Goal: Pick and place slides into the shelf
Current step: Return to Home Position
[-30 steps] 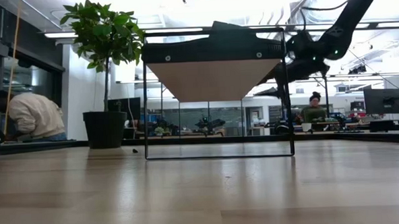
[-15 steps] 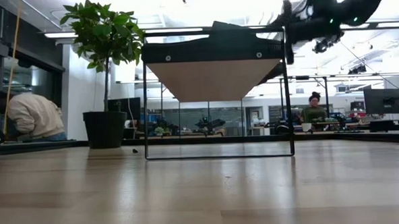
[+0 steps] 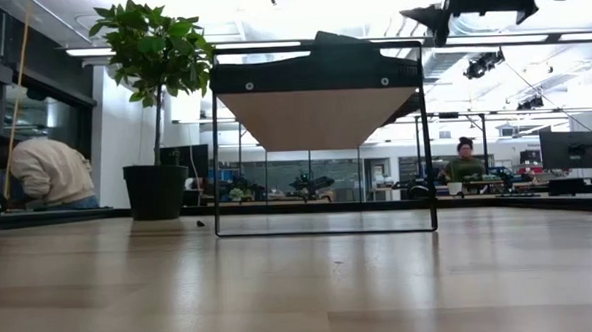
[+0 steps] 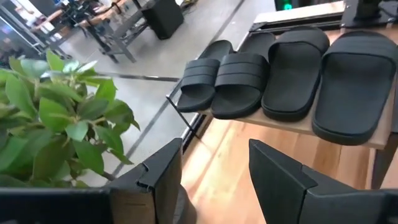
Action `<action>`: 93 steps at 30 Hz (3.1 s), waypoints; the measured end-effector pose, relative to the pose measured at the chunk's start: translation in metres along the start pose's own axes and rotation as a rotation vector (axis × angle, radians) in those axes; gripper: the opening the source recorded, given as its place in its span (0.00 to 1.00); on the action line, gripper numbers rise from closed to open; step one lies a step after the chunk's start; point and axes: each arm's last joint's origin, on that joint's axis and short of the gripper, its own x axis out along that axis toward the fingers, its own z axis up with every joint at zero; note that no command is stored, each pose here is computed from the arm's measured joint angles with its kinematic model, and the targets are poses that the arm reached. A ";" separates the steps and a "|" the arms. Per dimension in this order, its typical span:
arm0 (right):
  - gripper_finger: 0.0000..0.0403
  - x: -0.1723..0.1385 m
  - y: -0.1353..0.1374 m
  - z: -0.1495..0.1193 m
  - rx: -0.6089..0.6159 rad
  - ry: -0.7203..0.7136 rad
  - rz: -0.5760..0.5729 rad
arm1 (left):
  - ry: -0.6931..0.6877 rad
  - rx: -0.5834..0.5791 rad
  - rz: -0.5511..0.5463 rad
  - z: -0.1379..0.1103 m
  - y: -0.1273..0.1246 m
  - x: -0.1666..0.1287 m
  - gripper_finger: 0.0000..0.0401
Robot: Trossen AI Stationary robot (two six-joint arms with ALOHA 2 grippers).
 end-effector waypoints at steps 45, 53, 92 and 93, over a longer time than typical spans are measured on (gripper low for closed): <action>0.57 0.038 0.095 -0.061 -0.153 0.183 0.295 | -0.397 -0.151 -0.688 -0.092 -0.028 0.026 0.42; 0.57 0.046 0.112 -0.070 -0.313 0.138 0.327 | -0.455 -0.142 -0.691 -0.085 -0.030 0.024 0.42; 0.57 0.052 0.116 -0.075 -0.301 0.176 0.479 | -0.429 -0.148 -0.723 -0.086 0.008 0.069 0.42; 0.57 0.049 0.119 -0.074 -0.313 0.173 0.491 | -0.442 -0.150 -0.725 -0.089 0.009 0.067 0.42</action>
